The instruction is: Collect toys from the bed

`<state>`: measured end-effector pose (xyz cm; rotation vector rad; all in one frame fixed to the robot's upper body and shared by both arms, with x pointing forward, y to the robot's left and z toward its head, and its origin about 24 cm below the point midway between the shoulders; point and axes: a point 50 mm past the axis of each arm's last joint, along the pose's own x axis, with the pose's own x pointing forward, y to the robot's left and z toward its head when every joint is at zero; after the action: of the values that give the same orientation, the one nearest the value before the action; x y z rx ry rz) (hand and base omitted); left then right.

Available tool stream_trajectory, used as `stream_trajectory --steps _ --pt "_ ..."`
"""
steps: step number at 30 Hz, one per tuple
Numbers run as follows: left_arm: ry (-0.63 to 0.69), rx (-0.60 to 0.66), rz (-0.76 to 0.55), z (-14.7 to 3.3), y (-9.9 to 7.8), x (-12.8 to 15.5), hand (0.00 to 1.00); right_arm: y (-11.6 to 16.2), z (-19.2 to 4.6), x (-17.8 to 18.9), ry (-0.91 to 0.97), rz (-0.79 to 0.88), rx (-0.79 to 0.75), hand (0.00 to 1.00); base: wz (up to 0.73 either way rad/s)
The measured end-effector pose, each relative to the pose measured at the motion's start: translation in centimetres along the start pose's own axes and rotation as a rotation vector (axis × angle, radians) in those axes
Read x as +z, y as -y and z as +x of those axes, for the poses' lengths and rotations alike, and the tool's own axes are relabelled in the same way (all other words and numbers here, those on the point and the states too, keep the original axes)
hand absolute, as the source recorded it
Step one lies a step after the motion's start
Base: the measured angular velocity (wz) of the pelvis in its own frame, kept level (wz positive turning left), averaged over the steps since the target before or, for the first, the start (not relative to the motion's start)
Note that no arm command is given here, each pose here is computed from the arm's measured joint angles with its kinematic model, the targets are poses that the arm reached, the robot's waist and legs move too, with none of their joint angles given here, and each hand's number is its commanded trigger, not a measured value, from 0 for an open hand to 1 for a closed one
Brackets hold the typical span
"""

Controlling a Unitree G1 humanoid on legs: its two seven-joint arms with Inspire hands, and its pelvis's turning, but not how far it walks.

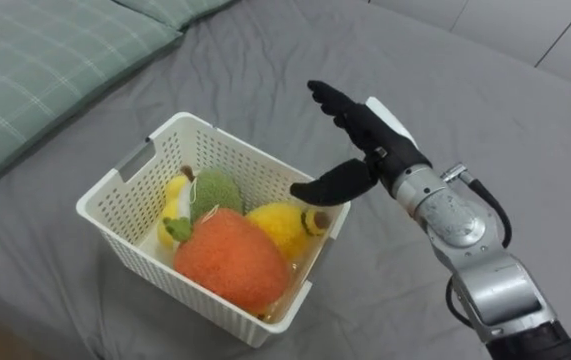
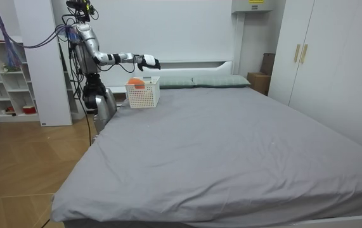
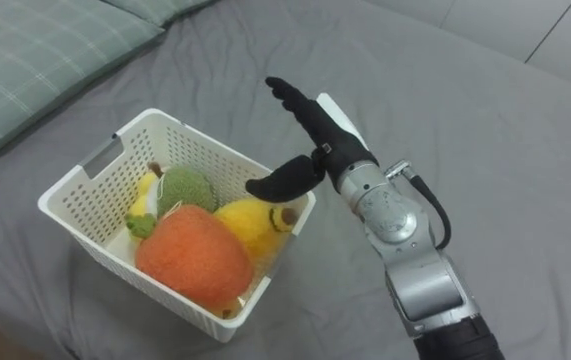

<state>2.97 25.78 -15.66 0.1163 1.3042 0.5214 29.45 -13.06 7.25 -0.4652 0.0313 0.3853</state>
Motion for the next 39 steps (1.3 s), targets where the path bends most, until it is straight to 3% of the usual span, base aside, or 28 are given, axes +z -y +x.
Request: stream_trajectory --steps 10,16,30,34,39 --pt "0.003 0.010 -0.038 0.0 -0.4 0.3 0.00 0.9 -0.2 -0.1 0.001 0.017 -0.051 0.00 0.00" --pt "0.011 0.012 -0.056 -0.1 -0.3 0.2 0.00 2.9 -1.0 0.4 0.069 0.196 -0.159 0.00 -0.14" --pt "0.054 0.020 -0.084 -0.3 -0.4 -0.6 0.00 9.2 -6.9 -3.6 0.136 0.674 -0.606 0.00 -0.18" --pt "0.049 0.030 -0.095 -0.3 -0.4 -0.8 0.00 9.9 -7.8 -4.5 0.118 0.717 -0.684 0.00 -0.12" --pt "0.035 0.034 -0.077 -0.4 -0.3 -1.1 0.00 9.0 -10.0 -8.8 -0.038 0.824 -0.782 0.00 -0.07"
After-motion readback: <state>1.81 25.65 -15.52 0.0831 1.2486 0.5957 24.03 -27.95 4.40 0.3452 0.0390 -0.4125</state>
